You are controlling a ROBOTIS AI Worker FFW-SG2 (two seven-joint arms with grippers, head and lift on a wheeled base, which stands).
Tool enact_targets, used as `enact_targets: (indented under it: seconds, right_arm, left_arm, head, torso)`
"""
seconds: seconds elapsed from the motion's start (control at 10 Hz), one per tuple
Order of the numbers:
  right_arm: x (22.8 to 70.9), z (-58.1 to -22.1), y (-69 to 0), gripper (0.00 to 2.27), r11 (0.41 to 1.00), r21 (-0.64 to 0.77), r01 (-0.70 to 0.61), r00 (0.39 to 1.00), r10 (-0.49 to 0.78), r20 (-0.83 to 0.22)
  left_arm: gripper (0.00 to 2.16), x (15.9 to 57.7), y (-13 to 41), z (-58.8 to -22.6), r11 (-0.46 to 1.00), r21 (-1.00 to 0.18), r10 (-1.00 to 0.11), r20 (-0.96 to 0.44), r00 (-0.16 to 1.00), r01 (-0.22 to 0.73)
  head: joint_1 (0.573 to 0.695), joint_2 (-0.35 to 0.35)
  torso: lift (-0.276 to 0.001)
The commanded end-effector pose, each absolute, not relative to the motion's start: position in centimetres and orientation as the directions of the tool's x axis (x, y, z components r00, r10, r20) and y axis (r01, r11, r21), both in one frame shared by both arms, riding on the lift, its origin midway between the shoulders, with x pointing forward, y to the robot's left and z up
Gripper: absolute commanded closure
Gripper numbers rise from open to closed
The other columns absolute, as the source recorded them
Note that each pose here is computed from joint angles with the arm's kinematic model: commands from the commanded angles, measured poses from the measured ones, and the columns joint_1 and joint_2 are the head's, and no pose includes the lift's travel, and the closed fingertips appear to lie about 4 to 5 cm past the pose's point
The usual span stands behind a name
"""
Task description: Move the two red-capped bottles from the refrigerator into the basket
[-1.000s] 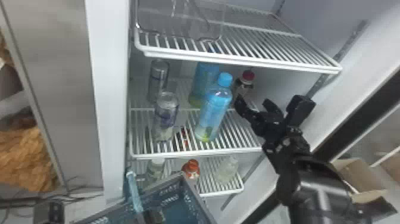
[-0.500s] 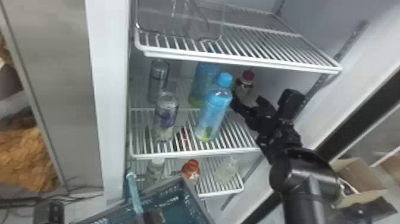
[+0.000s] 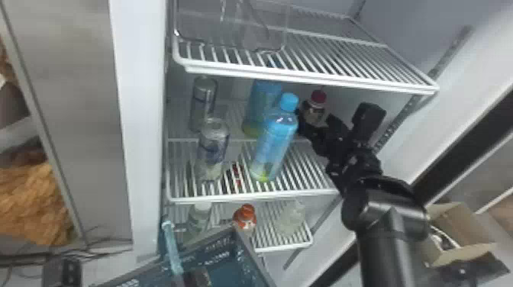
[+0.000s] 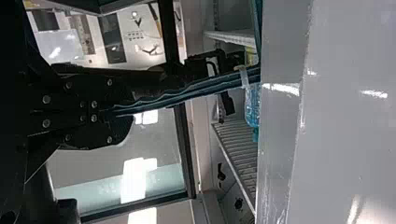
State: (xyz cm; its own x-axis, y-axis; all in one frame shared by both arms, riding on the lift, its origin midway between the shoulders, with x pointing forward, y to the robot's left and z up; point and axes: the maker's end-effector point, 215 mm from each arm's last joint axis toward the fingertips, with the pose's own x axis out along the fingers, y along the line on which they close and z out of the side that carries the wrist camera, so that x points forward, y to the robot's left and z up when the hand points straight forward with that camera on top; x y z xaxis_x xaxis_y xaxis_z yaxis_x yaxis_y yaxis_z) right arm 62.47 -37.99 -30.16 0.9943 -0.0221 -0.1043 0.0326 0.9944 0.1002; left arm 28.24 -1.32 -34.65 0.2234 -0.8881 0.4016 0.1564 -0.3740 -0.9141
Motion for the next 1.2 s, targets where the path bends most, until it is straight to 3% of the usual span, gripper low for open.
enact_targets:
  seconds: [0.0, 0.2, 0.3, 0.5, 0.6, 1.1]
  right_arm:
    - [63.0, -30.3, -38.2, 0.10, 0.994, 0.103, 0.036, 0.993, -0.024, -0.113]
    - [63.8, -30.7, -37.8, 0.15, 0.994, 0.108, 0.024, 0.992, -0.010, -0.128]
    - [64.2, -31.1, -37.2, 0.29, 0.994, 0.113, 0.009, 0.990, 0.007, -0.138]
    - [64.2, -31.7, -37.1, 1.14, 0.992, 0.128, 0.001, 0.989, 0.018, -0.147]
    - [63.9, -31.5, -37.1, 1.27, 0.993, 0.116, 0.004, 0.990, 0.013, -0.141]
    - [60.4, -28.0, -37.2, 1.27, 0.998, 0.062, 0.001, 0.998, 0.003, -0.064]
  left_arm:
    - [1.17, 28.3, -1.4, -34.6, -0.375, -0.914, -0.887, 0.403, 0.224, 0.156]
    - [1.17, 28.3, -1.4, -34.6, -0.375, -0.914, -0.887, 0.403, 0.224, 0.156]
    - [1.17, 28.3, -1.3, -34.6, -0.375, -0.914, -0.887, 0.403, 0.225, 0.157]
    - [1.17, 28.3, -1.2, -34.7, -0.374, -0.914, -0.887, 0.402, 0.228, 0.156]
    - [1.17, 28.2, -1.2, -34.8, -0.374, -0.915, -0.887, 0.401, 0.229, 0.154]
    - [1.17, 28.2, -1.3, -34.6, -0.376, -0.913, -0.886, 0.403, 0.227, 0.155]
  head:
    - [0.695, -0.350]
    - [0.695, -0.350]
    - [0.695, -0.350]
    - [0.695, -0.350]
    - [0.695, -0.350]
    - [0.695, -0.350]
  torso:
    - [0.000]
    - [0.000]
    - [0.000]
    - [0.000]
    - [0.000]
    - [0.000]
